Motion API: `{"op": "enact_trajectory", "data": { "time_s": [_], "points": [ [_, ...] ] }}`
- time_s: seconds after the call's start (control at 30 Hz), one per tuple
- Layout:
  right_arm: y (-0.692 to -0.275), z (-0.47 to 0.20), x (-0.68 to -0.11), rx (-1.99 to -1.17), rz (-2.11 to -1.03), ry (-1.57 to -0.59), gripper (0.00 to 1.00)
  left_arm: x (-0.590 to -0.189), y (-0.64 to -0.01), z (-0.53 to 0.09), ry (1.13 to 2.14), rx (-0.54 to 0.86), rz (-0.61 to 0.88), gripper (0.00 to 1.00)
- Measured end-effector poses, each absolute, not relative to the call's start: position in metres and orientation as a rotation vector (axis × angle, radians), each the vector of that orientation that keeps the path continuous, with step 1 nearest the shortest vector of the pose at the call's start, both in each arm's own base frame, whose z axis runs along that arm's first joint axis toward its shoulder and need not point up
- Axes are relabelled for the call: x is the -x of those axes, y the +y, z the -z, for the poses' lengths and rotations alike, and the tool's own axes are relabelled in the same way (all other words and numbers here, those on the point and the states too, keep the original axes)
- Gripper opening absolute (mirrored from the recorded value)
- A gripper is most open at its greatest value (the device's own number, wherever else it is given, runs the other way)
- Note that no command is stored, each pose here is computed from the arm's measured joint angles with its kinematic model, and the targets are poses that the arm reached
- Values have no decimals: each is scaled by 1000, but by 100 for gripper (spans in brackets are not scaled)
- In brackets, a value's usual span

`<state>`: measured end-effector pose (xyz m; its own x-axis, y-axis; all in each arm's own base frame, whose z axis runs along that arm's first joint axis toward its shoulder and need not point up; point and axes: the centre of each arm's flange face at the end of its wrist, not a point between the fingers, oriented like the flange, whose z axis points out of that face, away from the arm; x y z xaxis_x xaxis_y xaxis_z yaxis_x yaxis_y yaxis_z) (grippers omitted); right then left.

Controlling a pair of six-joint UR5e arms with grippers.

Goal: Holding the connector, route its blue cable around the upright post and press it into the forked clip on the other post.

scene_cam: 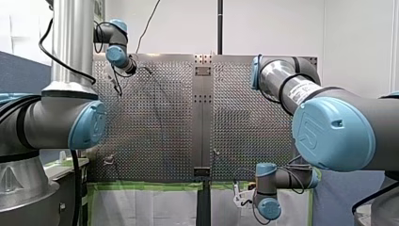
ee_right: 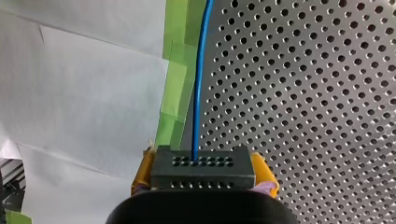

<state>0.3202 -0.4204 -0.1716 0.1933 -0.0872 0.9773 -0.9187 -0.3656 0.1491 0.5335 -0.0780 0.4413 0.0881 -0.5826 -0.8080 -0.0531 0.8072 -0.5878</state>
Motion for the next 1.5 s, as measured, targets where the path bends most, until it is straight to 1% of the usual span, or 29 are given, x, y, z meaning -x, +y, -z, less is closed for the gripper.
{"op": "enact_trajectory", "data": {
  "time_s": [0.27,0.5,0.73,0.97,1.2,1.5],
  "points": [
    [-420,171,-323,-1647,-1276,-965,0,-547,-84,-484,1316,492,450,100],
    [-421,171,-324,-1645,-1279,-963,0,-551,-88,-509,1272,473,461,100],
    [-422,171,-325,-1645,-1282,-961,0,-551,-94,-510,1284,471,464,100],
    [-423,171,-326,-1646,-1284,-959,0,-560,-101,-489,1340,466,441,100],
    [-423,170,-326,-1645,-1284,-960,0,-564,-97,-481,1348,483,416,100],
    [-424,170,-326,-1644,-1284,-959,0,-568,-98,-462,1394,476,388,100]
  ]
}}
